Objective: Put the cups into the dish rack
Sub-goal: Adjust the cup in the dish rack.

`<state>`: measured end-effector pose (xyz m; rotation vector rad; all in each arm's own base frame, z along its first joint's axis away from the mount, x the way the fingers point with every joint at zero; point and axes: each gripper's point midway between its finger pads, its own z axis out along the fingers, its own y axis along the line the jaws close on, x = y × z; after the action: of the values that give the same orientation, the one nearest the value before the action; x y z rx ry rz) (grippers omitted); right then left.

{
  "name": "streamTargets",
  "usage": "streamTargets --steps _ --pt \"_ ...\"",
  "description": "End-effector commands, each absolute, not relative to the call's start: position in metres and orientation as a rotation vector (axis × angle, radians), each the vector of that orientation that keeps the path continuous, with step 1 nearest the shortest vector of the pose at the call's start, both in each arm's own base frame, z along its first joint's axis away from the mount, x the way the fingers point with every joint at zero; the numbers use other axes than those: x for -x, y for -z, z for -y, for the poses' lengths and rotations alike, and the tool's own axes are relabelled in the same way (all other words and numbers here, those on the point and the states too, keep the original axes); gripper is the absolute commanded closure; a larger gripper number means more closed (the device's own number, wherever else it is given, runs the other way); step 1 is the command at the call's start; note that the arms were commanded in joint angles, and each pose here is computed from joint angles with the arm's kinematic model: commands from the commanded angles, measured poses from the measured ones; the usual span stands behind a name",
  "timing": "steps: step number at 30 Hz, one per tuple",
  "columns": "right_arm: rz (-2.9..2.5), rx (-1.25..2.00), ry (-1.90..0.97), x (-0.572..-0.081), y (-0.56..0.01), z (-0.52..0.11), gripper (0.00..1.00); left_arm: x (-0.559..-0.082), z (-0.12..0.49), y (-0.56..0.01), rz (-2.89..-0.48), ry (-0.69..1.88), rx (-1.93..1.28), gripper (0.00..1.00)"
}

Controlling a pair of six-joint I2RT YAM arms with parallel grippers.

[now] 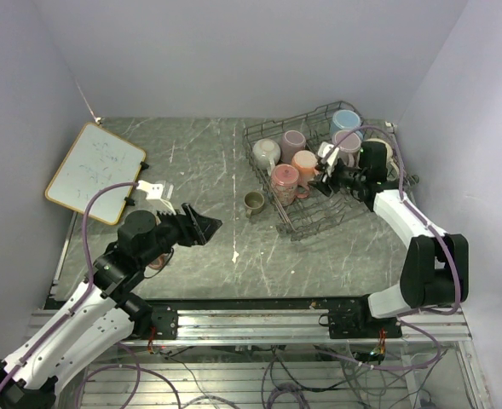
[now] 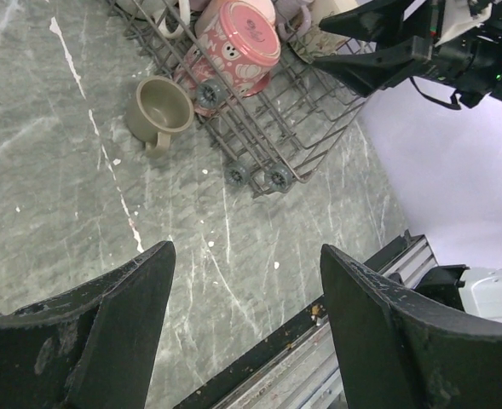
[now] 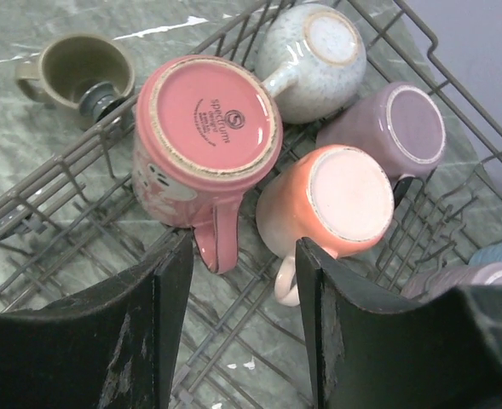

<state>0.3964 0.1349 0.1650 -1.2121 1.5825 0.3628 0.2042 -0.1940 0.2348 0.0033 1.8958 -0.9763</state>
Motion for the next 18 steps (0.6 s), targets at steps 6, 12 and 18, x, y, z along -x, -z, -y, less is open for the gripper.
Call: streamTargets --steps 6,12,18 --pt "-1.342 1.546 -0.439 -0.359 -0.142 -0.142 0.54 -0.211 0.187 -0.242 -1.918 0.877 -0.030 0.21" --pt "-1.406 1.589 -0.467 -0.367 -0.120 -0.137 0.62 -0.214 0.178 -0.227 -2.002 0.777 -0.023 0.21" --pt "-1.444 1.569 -0.449 -0.376 -0.108 -0.136 0.69 -0.218 0.171 -0.221 -2.026 0.713 -0.009 0.21"
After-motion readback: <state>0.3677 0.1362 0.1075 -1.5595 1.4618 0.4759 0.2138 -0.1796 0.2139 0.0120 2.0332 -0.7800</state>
